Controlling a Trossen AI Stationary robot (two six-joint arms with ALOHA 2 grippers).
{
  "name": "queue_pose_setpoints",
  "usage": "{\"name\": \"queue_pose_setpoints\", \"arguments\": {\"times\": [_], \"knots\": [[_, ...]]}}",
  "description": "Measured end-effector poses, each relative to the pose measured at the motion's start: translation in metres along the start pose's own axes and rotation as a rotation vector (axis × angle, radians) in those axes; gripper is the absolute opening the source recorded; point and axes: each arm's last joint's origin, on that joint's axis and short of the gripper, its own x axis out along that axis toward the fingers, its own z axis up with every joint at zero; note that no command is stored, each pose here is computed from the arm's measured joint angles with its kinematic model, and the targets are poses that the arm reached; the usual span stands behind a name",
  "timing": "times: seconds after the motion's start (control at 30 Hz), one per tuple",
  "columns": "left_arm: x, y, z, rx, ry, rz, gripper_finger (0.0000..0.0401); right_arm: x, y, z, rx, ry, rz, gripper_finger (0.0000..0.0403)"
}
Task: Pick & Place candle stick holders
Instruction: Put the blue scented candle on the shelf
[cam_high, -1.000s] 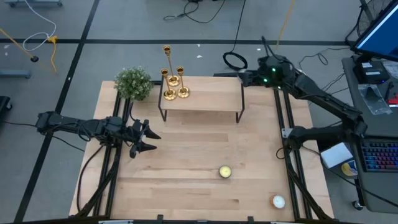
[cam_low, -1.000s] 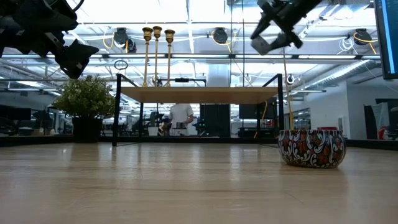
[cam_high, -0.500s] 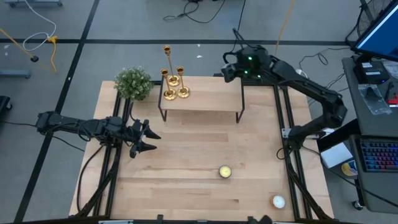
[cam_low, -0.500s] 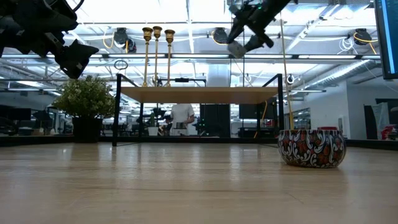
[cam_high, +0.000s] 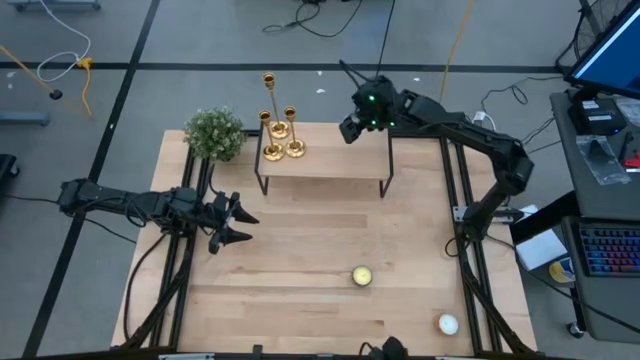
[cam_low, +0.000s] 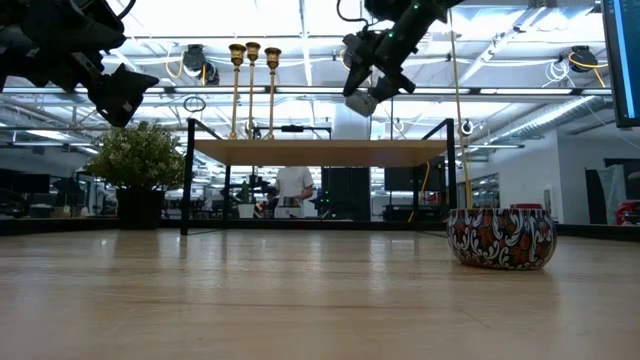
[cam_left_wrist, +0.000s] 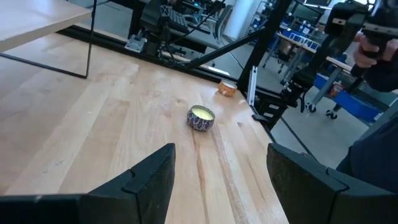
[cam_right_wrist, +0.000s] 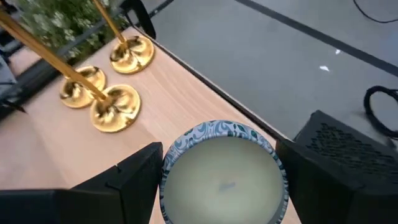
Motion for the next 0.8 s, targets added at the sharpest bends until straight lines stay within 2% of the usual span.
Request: {"name": "queue_pose_setpoints", "arguments": {"times": [0.37, 0.8], "knots": [[0.000, 0.000, 0.000, -0.007, 0.000, 0.001, 0.0253, 0.035, 0.007, 0.005, -0.125, 0.109, -0.026, 0.0281], [0.000, 0.000, 0.000, -0.008, -0.001, 0.001, 0.0253, 0.065, 0.006, -0.004, -0.156, 0.216, -0.055, 0.0281]]}}
